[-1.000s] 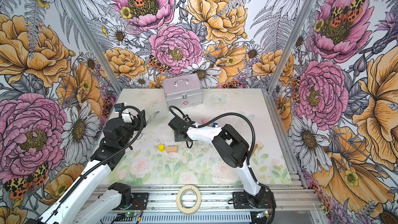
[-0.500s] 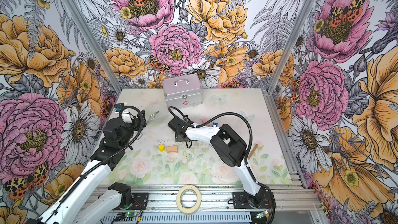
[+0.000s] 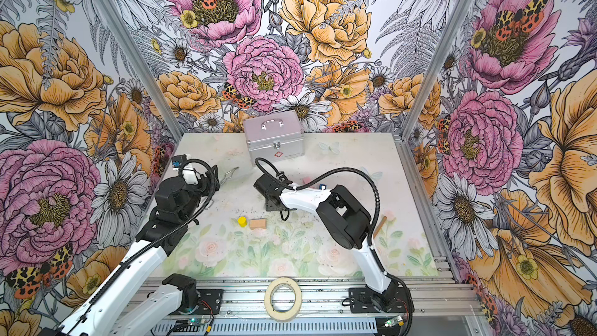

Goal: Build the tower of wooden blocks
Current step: 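Close the right gripper on the wooden block and lift it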

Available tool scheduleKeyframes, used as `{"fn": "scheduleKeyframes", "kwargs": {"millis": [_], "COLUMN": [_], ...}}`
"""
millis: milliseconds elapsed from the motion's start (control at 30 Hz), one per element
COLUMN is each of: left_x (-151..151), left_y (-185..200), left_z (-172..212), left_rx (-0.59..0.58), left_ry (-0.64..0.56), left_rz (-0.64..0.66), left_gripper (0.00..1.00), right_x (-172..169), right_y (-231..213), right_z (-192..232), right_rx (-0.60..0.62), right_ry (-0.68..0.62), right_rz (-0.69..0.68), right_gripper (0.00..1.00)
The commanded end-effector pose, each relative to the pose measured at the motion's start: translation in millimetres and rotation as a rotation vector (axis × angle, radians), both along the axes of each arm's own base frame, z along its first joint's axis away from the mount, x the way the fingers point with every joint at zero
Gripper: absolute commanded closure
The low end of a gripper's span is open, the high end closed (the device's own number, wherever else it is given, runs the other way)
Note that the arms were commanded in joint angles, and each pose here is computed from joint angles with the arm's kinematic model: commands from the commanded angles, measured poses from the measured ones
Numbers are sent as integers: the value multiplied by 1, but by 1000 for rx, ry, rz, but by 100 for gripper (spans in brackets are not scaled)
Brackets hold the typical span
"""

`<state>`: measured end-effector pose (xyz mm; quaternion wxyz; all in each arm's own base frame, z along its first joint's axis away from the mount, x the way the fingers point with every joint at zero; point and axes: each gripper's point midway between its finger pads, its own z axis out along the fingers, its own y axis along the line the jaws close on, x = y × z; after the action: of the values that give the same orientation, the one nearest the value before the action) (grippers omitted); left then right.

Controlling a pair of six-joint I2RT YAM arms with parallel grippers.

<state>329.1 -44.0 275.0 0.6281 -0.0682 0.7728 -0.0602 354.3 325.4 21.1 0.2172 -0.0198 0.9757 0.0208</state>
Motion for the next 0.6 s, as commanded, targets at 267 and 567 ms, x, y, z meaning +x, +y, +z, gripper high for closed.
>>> {"fn": "scheduleKeyframes", "kwargs": {"millis": [267,567], "left_x": [0,1], "left_y": [3,3], "left_z": [-2,-4], "left_rx": [13,13], "left_ry": [-4,3], "left_rz": [12,12], "left_gripper": [23,23], "right_x": [3,7], "right_y": [-29,-44], "right_z": [4,4], "right_rx": [-48,-66], "right_ry": [11,13], "right_rz": [24,23], "right_gripper": [88,89]}}
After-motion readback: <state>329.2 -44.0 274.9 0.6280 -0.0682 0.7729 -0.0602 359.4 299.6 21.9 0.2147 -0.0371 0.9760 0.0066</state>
